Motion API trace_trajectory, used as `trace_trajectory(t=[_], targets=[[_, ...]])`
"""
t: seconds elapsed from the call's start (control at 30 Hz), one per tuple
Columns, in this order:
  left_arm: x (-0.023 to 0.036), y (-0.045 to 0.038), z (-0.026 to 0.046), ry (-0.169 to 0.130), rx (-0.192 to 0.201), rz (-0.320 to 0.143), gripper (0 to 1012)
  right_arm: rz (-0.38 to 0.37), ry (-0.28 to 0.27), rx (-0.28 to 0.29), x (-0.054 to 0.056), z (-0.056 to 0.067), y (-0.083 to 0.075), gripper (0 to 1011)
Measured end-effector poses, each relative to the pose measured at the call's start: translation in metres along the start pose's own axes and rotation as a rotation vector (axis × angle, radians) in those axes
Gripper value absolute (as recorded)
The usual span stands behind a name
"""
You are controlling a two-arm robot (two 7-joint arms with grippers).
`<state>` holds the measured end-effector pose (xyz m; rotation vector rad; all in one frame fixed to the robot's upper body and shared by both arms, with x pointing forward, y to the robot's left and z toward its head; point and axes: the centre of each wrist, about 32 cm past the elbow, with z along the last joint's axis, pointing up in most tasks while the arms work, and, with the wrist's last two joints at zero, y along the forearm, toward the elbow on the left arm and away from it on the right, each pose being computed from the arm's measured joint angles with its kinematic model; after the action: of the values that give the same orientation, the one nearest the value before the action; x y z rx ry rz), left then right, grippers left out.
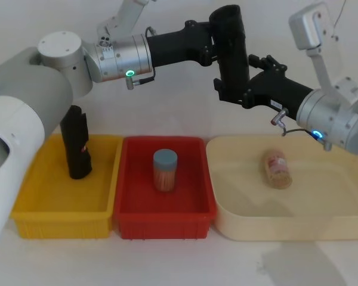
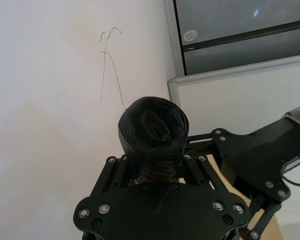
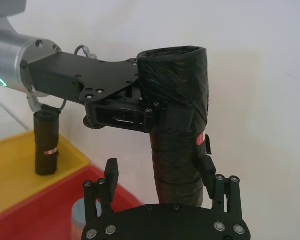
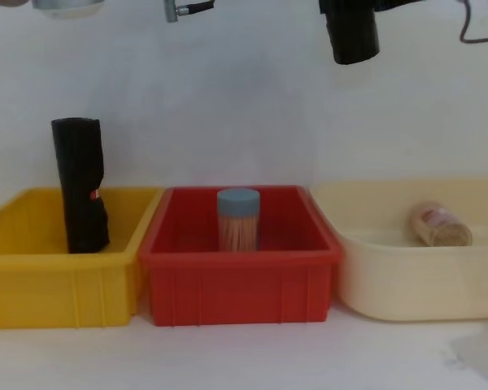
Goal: Pick up the garbage bag with the one hand and transfer it to the other hand.
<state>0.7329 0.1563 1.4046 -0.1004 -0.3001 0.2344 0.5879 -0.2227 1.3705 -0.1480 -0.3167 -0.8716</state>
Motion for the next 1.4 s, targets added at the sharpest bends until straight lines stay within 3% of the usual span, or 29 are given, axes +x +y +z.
trace_trajectory(t=[0.7,1.03,1.2,1.4], targets=[[0.0,0.0,0.0,0.0,0.0,0.0,382,-0.047,-0.071,-0.003,-0.004,0.0,0.034,999],[0.0,0.0001,0.0,0.0,0.0,0.0,382,-0.06,-0.081,-0.003,-0.005,0.0,0.04,792],[0.0,0.0001,0.0,0.0,0.0,0.0,382,-0.064,-0.084,-0.003,-0.005,0.0,0.042,618],[0.0,0.0001,0.0,0.0,0.0,0.0,382,-0.066,-0.087,-0.002,-0.005,0.0,0.043,566]])
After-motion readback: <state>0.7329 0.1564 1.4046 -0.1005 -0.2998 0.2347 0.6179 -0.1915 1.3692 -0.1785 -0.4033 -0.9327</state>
